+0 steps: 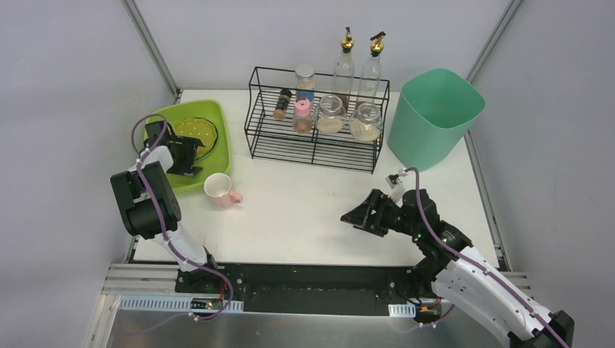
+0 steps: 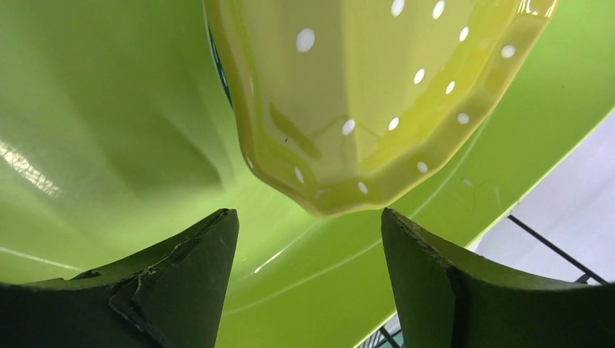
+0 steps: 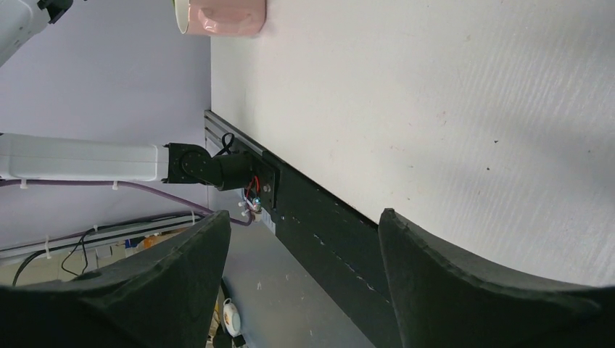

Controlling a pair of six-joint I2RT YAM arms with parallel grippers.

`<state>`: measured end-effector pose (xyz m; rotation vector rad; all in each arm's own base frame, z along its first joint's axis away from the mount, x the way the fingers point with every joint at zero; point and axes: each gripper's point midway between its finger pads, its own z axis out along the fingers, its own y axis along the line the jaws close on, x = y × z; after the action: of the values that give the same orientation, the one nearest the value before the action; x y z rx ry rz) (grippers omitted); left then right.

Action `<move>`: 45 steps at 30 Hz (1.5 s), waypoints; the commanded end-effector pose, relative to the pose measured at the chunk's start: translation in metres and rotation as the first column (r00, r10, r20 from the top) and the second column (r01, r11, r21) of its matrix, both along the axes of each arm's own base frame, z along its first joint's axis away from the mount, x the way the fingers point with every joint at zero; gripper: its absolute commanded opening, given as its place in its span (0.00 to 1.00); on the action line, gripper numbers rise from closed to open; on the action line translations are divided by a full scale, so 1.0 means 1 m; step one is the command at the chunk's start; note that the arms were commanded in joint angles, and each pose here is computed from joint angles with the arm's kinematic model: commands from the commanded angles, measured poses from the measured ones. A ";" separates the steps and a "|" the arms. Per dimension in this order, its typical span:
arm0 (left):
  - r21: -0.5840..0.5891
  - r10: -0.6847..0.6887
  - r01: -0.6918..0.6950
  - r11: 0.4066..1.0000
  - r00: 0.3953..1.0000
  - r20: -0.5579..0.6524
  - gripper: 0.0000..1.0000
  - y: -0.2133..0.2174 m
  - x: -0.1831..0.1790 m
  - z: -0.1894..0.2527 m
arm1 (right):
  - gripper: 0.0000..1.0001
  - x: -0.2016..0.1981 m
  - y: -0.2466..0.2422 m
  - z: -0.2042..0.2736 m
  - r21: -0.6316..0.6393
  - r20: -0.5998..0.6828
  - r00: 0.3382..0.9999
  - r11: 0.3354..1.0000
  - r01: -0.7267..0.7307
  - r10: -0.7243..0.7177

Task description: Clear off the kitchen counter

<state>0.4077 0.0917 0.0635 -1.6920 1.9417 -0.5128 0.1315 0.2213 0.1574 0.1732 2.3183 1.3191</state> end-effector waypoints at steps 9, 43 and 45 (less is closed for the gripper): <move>0.108 -0.234 0.229 0.967 0.972 0.033 0.74 -0.015 -0.022 0.089 | 0.79 0.013 0.002 0.007 -0.059 0.036 0.999 0.998 0.003 -0.001; 0.464 -0.517 0.665 0.586 0.747 -0.418 0.65 -0.051 -0.171 0.107 | 0.80 0.013 0.017 -0.023 -0.046 -0.031 0.999 0.998 -0.041 0.040; 0.444 -0.534 0.676 0.587 0.737 -0.415 0.64 -0.055 -0.173 0.103 | 0.80 0.014 0.017 -0.023 -0.044 -0.025 0.999 0.998 -0.040 0.039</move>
<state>0.2511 0.0359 0.1770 -0.7278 2.4489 0.0353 0.1441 0.2311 0.1247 0.1591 2.4288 1.2302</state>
